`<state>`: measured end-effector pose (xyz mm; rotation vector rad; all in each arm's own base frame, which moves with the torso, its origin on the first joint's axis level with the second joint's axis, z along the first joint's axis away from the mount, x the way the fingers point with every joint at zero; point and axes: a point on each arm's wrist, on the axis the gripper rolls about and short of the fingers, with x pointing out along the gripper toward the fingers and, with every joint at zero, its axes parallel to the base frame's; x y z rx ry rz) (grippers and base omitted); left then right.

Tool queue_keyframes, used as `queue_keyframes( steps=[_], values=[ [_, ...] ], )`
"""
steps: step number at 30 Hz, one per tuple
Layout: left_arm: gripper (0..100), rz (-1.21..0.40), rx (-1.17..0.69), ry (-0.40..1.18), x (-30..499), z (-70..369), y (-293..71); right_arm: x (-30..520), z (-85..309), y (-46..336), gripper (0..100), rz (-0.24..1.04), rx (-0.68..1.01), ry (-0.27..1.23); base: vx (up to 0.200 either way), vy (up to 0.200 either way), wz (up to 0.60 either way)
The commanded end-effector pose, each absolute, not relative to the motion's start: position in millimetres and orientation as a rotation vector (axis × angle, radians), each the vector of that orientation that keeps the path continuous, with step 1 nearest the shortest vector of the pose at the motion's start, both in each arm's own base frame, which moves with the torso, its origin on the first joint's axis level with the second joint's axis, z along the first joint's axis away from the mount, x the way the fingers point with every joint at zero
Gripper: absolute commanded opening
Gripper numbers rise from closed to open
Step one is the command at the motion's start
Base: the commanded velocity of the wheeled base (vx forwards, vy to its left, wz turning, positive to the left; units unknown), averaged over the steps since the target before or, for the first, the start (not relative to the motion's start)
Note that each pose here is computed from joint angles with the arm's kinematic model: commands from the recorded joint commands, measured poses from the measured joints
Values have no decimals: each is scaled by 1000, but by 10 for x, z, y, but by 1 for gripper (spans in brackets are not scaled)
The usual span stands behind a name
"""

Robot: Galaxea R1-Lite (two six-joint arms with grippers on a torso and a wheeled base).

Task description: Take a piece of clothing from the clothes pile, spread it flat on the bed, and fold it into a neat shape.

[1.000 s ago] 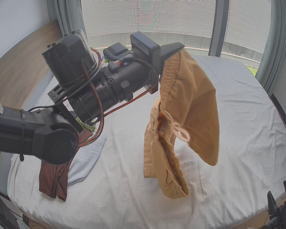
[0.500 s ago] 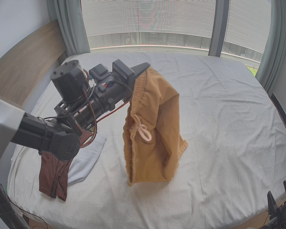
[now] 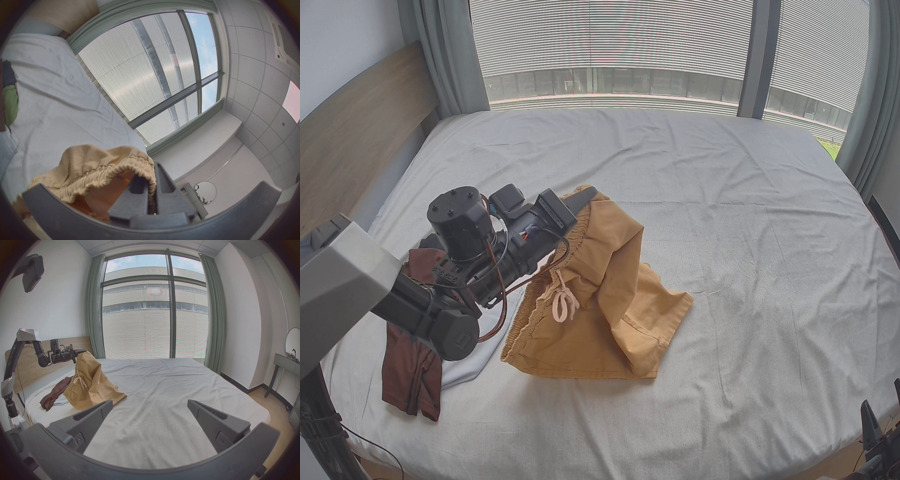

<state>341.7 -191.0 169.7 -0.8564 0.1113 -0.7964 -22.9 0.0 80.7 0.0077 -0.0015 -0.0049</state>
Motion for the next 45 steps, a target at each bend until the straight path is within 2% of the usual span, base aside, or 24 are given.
queue_keyframes(
  steps=[1,7,22,27,30,32,37,41,45],
  values=[
    [0,-780,-828,97,3425,1623,-1840,-228,755,0,100,-5,8,0,0,0,0],
    [0,-745,-795,55,3479,1649,-1688,-228,755,0,100,-5,2,0,0,0,0],
    [0,-748,-780,29,3420,1686,-1647,-228,755,1,100,-5,2,0,0,0,0],
    [0,-754,-758,-25,3400,1769,-1612,-228,763,1,100,-5,2,-8,0,0,0],
    [0,-758,-741,-50,3367,1803,-1591,-297,1033,4,100,-1,4,-156,0,0,0],
    [0,-764,-733,-72,3334,1848,-1576,-353,1223,7,100,9,-1,-196,0,0,0],
    [0,-766,-732,-73,3263,1859,-1544,-266,1457,22,100,139,16,-97,0,0,0],
    [0,-759,-728,-88,3256,1830,-1482,-77,1808,47,100,288,118,-13,0,0,0],
    [0,-751,-727,-85,3258,1811,-1453,254,2072,79,100,340,174,77,0,0,0]
  ],
)
